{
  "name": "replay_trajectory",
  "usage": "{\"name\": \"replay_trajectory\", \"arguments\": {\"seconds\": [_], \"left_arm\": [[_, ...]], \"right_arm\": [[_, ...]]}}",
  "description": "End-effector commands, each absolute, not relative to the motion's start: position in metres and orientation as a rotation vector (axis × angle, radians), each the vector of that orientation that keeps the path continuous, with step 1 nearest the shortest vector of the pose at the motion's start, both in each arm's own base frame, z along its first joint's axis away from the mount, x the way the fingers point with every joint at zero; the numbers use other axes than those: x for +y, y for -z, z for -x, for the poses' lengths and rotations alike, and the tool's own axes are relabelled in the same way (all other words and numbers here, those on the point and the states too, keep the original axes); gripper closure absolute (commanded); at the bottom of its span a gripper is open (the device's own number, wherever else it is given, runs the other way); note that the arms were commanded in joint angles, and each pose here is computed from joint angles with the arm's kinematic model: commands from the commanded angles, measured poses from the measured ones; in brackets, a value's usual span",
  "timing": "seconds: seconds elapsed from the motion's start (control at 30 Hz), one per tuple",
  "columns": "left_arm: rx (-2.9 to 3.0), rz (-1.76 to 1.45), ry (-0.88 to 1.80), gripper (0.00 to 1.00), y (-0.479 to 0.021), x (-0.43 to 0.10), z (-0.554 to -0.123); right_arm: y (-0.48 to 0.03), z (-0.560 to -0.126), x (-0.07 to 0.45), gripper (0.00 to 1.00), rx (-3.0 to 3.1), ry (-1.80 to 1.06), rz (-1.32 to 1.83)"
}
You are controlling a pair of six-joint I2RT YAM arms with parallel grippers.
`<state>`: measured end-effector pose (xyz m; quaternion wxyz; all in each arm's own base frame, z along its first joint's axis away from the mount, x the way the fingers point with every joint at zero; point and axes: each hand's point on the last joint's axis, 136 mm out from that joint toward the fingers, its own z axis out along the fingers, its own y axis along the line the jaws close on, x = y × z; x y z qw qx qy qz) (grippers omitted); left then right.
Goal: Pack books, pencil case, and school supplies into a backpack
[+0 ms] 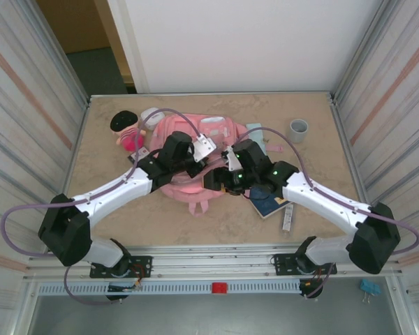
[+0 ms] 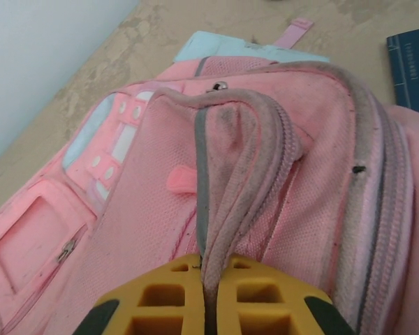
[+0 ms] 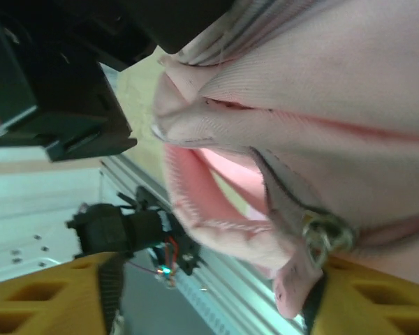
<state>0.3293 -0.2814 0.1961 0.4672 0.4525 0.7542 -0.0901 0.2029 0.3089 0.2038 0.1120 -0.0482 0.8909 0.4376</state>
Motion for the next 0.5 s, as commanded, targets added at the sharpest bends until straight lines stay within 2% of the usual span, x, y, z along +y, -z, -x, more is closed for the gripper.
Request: {"name": "replay_trajectory", "arguments": {"seconds": [0.0, 0.17, 0.23, 0.47], "left_arm": [[1.621, -1.127, 0.426, 1.0, -0.246, -0.299, -0.318], [1.51, -1.231, 0.559, 1.0, -0.255, -0.296, -0.303], [1.5, -1.238, 0.582, 1.0, -0.257, -0.295, -0.302], [1.461, -1.261, 0.679, 1.0, -0.257, -0.295, -0.299]], "right_arm": [[-0.23, -0.207, 0.286, 0.19, 2.5, -1.351, 0.038], [-0.231, -0.225, 0.246, 0.1, 2.399, -1.418, -0.236], [-0.238, -0.228, 0.24, 0.1, 2.344, -1.454, -0.266], [-0.213, -0.254, 0.221, 0.09, 2.3, -1.427, -0.446]]}}
